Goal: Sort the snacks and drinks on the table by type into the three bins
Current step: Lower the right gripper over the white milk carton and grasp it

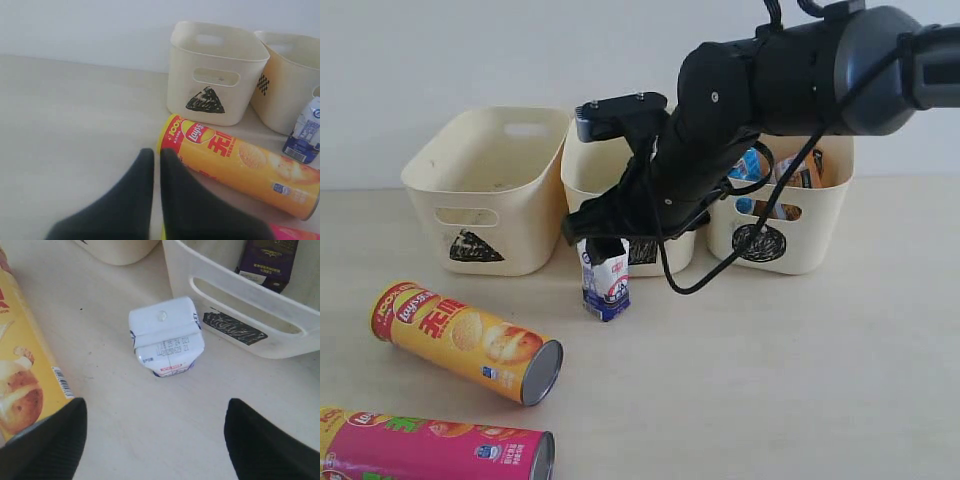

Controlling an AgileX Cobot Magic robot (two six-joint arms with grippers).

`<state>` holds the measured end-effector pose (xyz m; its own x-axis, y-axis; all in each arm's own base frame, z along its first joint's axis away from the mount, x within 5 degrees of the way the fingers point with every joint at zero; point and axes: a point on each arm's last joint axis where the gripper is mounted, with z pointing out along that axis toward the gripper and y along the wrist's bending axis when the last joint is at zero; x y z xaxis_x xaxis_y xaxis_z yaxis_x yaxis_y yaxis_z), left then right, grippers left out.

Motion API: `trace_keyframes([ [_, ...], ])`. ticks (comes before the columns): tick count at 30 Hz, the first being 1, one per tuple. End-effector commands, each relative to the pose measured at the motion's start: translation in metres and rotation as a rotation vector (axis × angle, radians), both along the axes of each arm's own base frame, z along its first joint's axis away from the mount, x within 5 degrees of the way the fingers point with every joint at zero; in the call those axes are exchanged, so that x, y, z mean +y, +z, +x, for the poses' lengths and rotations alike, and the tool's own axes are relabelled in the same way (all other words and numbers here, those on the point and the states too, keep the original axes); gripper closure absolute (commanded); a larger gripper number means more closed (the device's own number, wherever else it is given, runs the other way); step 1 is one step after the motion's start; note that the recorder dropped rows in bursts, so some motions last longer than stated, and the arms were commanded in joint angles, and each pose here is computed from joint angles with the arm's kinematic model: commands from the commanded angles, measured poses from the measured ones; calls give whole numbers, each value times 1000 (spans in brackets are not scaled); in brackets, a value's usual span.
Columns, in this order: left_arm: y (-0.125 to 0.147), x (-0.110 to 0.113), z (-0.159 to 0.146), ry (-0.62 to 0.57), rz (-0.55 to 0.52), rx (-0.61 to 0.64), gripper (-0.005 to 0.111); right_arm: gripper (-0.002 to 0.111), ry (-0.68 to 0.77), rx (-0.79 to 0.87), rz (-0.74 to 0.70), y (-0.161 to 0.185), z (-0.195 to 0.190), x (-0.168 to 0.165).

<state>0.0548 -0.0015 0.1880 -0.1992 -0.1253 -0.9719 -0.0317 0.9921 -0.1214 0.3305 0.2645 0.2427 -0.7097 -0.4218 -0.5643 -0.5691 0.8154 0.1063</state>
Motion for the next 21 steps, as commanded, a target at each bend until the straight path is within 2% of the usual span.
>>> trace_keyframes([
  [1, -1, 0, 0, 1, -2, -3, 103, 41, 6, -8, 3, 3, -1, -1],
  [11, -1, 0, 0, 1, -2, -3, 103, 41, 33, 67, -55, -35, -2, 13],
  [19, -1, 0, 0, 1, -2, -3, 103, 40, 62, 2, -24, -48, 0, 30],
  [21, -1, 0, 0, 1, -2, -3, 103, 35, 60, -9, -16, -52, 2, 31],
])
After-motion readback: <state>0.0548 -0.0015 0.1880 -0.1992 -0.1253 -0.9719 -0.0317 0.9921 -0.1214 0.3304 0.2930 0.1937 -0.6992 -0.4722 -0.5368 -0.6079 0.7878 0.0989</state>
